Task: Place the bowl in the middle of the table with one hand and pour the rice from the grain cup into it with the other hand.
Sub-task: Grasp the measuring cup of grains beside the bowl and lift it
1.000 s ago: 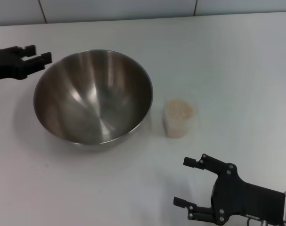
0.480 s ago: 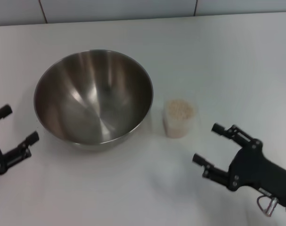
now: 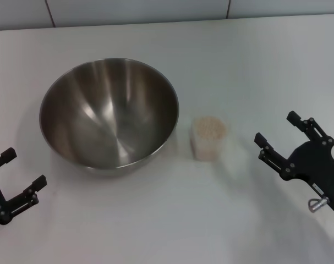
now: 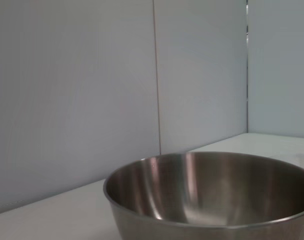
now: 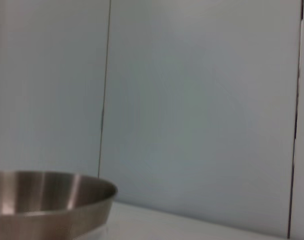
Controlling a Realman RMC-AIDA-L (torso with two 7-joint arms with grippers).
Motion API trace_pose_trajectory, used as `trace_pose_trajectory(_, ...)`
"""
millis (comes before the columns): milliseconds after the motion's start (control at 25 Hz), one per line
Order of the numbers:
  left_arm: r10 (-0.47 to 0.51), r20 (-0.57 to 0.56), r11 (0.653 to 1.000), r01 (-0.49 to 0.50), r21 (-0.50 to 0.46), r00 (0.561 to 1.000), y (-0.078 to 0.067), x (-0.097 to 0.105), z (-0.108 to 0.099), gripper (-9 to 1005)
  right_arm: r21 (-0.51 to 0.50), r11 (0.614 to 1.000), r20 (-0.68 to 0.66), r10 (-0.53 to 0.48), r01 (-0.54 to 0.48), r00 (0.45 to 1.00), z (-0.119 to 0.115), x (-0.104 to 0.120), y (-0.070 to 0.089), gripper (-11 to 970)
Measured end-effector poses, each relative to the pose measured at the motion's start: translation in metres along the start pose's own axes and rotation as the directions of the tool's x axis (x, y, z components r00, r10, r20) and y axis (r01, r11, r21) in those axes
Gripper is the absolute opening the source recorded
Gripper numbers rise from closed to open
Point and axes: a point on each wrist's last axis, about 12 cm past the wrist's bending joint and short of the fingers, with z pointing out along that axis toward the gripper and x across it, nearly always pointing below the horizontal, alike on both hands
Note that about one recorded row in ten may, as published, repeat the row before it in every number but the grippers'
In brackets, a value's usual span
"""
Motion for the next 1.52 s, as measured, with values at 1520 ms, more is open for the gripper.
trace_pose_trajectory(1520, -0.015, -0.022, 0.998, 0.016, 0.063, 1.0, -0.002, 0.0, 0.017, 842, -0.028, 1.0, -0.092, -0.015, 0.012, 0.996, 0.056, 0.0, -0.006, 654)
